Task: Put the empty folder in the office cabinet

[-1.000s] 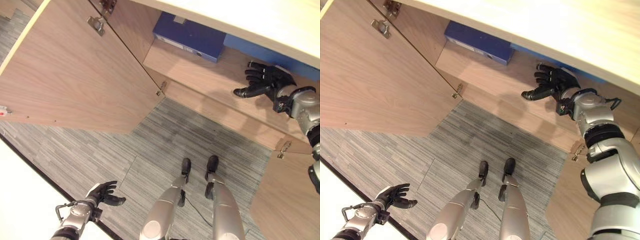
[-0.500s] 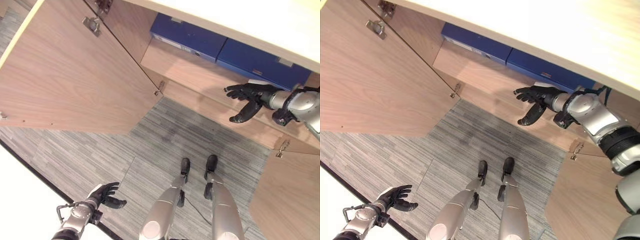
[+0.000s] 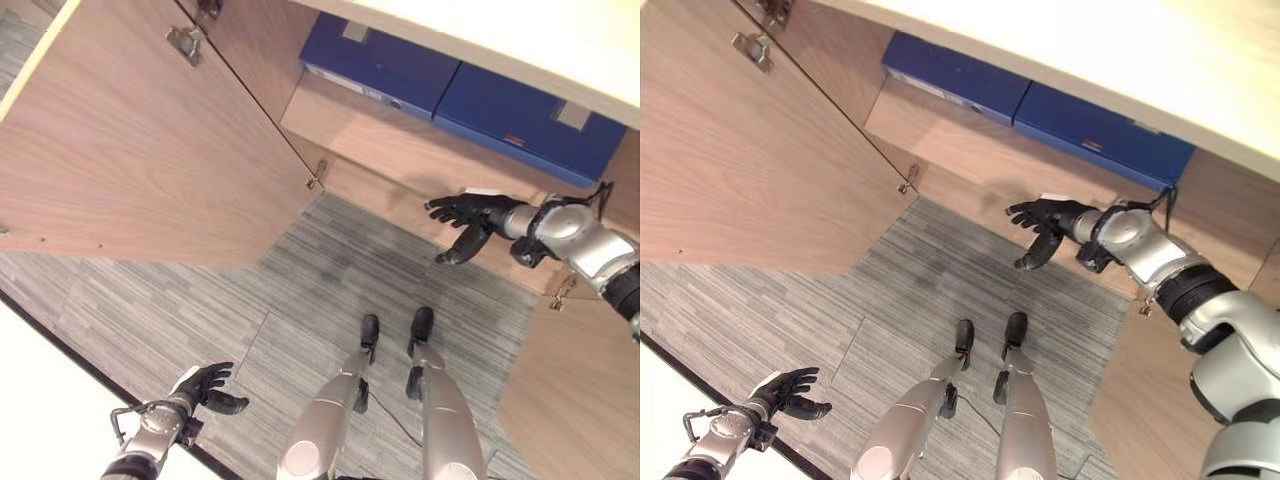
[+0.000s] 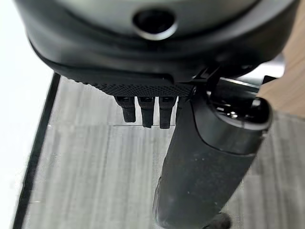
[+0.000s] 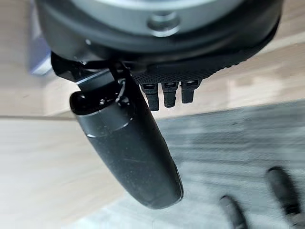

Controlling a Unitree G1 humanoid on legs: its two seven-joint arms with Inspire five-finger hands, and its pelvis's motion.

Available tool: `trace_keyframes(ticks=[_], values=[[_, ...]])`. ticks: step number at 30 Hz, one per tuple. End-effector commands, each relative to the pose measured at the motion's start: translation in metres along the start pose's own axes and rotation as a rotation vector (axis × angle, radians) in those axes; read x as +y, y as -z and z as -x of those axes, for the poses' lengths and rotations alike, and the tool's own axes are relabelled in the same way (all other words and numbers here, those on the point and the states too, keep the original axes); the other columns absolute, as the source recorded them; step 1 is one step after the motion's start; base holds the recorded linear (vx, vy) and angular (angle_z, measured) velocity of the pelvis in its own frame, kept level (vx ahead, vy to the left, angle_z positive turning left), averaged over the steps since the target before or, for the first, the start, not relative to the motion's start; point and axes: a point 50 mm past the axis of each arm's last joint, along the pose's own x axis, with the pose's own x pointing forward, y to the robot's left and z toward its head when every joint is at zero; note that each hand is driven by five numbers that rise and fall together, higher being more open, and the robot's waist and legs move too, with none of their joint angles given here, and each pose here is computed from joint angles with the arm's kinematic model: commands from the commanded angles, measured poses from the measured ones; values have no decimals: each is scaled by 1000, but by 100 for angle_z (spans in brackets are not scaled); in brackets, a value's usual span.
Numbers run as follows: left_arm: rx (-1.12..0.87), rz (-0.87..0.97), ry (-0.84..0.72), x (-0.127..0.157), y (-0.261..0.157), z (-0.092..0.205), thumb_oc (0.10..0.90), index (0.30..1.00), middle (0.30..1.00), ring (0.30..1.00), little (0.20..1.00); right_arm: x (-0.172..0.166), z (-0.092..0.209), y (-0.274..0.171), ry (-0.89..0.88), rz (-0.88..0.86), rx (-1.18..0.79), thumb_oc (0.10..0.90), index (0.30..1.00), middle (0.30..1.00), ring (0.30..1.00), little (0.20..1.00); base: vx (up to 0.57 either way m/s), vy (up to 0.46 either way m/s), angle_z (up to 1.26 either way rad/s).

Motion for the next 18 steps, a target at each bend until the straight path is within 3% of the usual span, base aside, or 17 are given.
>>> trace_keyframes(ticks=[1,6,9,11,13,18], values=[[186,-45,-59,15,56,23,800,900,900,900,900,9,7,-8,-22,-87,-149,800,900,900,900,900,22,50,1],[267,-6,-55,-1,70,21,800,900,900,900,900,53,38,61,53,-325,-92,800,900,900,900,900,61,145,1],[318,21,-58,-8,81,25,800,900,900,900,900,62,52,78,124,-383,-81,800,900,900,900,900,53,96,-27],[373,44,-48,-20,95,29,800,900,900,900,900,79,75,104,291,-530,-79,800,900,900,900,900,39,143,-32],[400,59,-49,-25,103,33,800,900,900,900,900,95,87,123,379,-571,-14,800,900,900,900,900,47,100,-28],[475,72,-27,-39,119,40,800,900,900,900,900,138,91,149,367,-661,136,800,900,900,900,900,29,76,-57]])
